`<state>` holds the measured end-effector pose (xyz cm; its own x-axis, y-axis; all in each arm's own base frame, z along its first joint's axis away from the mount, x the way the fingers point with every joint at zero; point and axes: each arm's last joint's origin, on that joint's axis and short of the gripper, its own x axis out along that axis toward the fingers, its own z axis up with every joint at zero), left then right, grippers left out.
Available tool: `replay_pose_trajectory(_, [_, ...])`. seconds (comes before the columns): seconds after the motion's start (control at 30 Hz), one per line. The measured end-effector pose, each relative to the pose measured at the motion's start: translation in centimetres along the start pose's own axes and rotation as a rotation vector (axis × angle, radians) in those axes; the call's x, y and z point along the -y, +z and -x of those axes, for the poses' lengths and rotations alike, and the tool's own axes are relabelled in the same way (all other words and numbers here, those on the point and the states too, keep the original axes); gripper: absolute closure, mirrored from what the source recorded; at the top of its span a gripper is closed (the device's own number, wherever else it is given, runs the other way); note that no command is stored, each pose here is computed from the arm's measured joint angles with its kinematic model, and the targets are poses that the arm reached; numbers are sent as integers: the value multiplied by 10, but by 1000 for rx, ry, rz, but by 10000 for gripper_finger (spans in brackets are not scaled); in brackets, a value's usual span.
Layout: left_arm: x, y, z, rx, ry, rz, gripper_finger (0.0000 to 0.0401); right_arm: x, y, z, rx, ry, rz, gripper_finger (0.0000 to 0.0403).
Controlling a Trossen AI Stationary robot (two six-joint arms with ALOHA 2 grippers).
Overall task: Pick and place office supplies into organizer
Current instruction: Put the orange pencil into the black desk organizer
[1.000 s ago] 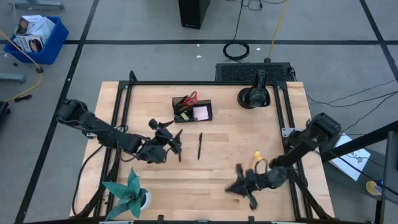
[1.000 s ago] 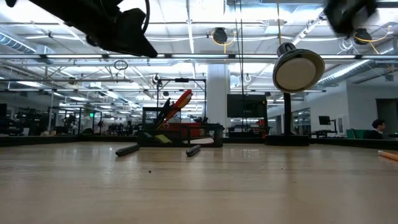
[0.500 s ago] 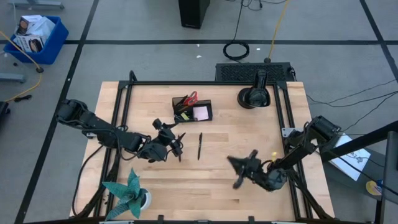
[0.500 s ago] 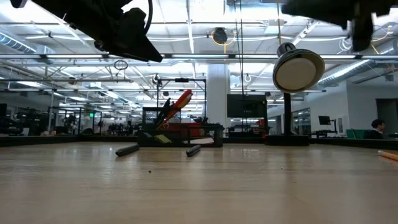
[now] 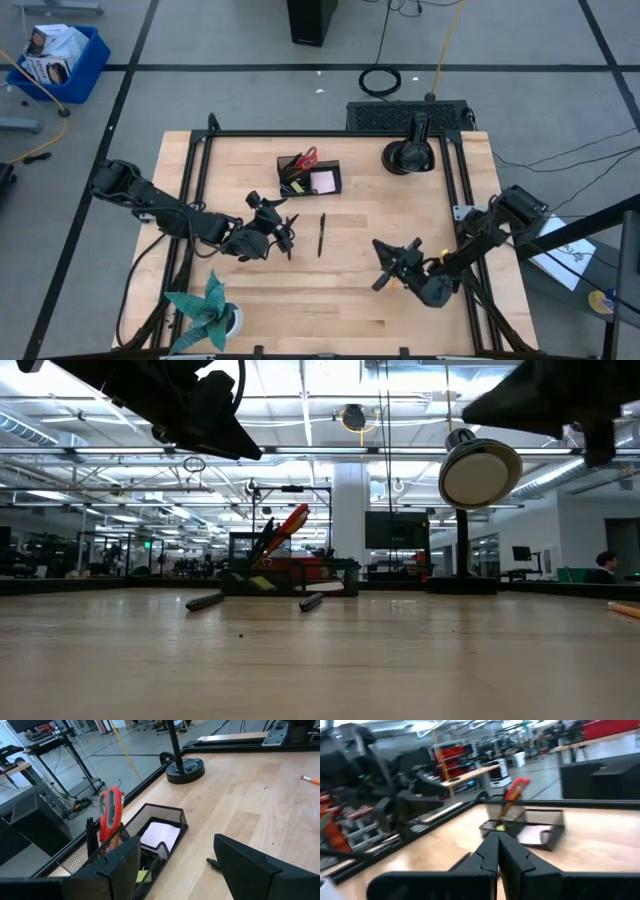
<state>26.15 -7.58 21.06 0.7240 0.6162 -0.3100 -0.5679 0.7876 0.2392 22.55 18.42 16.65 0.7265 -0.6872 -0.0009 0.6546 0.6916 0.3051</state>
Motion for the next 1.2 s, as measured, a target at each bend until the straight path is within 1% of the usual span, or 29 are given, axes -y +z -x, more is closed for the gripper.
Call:
replay_pose_trajectory(0.03, [0, 0, 0, 0, 0, 3, 144, 1, -3, 3, 5, -14, -2, 403])
replay_pose_trajectory(0.13, [0, 0, 0, -1, 0, 15, 144, 4, -12, 14, -6, 21, 64, 403])
replay_pose_trajectory(0.2, [0, 0, 0, -2, 1, 19, 144, 5, -14, 20, -12, 42, 49, 403])
replay_pose_trajectory(0.27, [0, -1, 0, -6, 2, 14, 144, 6, -16, 25, -18, 57, 4, 403])
replay_pose_trajectory(0.37, [0, -1, 0, -6, 2, 13, 144, 6, -18, 30, -37, 92, -14, 403])
replay_pose_trajectory(0.43, [0, -1, 0, -7, 2, 11, 144, 6, -26, 34, -87, 161, -32, 403])
replay_pose_trajectory(0.57, [0, -1, 0, -7, 2, 13, 144, 4, -44, 44, -245, 336, -79, 403])
replay_pose_trajectory(0.63, [0, -1, 0, -8, 2, 18, 144, 7, -53, 52, -279, 367, -74, 403])
replay_pose_trajectory(0.73, [0, -1, 0, -9, -4, 21, 144, 14, -66, 64, -316, 398, -27, 403])
replay_pose_trajectory(0.8, [0, -1, 0, -9, -5, 23, 144, 22, -73, 69, -333, 388, -26, 403])
replay_pose_trajectory(0.87, [0, -1, 0, -9, -5, 30, 144, 32, -81, 70, -387, 380, -69, 403])
replay_pose_trajectory(0.93, [0, -1, 0, -9, -5, 41, 144, 38, -89, 73, -550, 411, -147, 403])
replay_pose_trajectory(0.97, [0, -1, 0, -9, -5, 43, 144, 40, -91, 73, -590, 408, -179, 403])
replay_pose_trajectory(1.03, [0, -1, 0, -8, -5, 46, 144, 38, -90, 76, -656, 392, -330, 403])
replay_pose_trajectory(1.07, [0, -1, 0, -7, -5, 49, 144, 37, -91, 78, -676, 388, -370, 403])
replay_pose_trajectory(1.13, [0, 1, -1, 1, -5, 64, 144, 30, -86, 83, -734, 441, -461, 403])
replay_pose_trajectory(1.17, [0, 1, -1, 3, -4, 67, 144, 24, -82, 86, -759, 505, -482, 403])
replay_pose_trajectory(1.2, [-1, 1, -2, 3, -2, 68, 144, 17, -74, 87, -765, 595, -490, 403])
